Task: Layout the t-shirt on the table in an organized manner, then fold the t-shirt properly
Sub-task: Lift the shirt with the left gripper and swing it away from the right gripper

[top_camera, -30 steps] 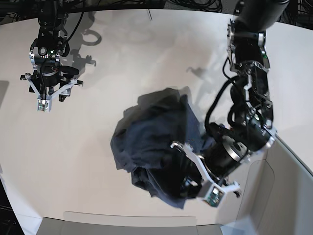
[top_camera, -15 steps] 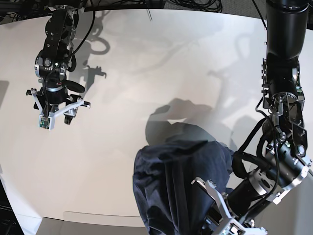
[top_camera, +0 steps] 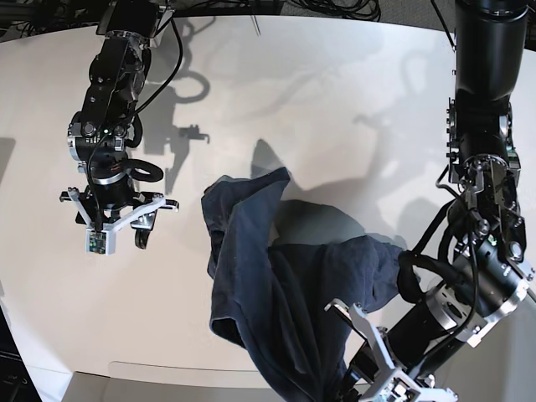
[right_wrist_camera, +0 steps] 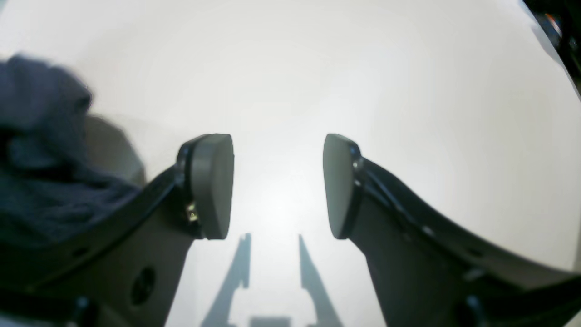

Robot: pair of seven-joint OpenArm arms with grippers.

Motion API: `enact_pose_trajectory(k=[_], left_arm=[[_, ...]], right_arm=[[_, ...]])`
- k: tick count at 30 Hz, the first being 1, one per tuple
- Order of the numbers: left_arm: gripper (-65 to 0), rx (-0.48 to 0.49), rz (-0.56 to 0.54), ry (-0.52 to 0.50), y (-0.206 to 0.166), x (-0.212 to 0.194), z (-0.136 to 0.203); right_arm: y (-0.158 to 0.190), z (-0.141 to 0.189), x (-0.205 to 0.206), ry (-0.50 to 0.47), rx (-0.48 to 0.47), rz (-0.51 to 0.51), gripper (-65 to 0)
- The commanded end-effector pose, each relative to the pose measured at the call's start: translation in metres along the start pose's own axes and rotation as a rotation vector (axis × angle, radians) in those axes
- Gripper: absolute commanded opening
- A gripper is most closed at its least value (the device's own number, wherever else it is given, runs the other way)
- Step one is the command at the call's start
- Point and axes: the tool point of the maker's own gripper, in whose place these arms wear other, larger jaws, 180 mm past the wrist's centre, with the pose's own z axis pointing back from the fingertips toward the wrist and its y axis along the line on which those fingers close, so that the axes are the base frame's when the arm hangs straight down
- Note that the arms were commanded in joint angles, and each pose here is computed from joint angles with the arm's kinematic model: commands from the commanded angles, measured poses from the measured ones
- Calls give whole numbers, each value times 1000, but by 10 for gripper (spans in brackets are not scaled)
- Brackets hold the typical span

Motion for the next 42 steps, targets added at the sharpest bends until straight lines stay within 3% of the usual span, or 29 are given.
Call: enact_pose_trajectory(k=[1, 15, 26, 35, 42], left_arm=[[-650, 47, -36, -98, 17, 35, 5], [-650, 33, 4, -50, 16, 15, -3], [-650, 35, 6, -49, 17, 15, -3], [-650, 23, 21, -58, 12, 17, -7], [-650, 23, 22, -57, 11, 16, -7]], right_arm=[[7, 2, 16, -55, 20, 10, -334], [100, 21, 10, -65, 255, 125, -332], [169, 28, 18, -76, 406, 86, -332], [199, 41, 18, -73, 483, 118, -329], [219, 53, -3, -11, 539, 151, -259]])
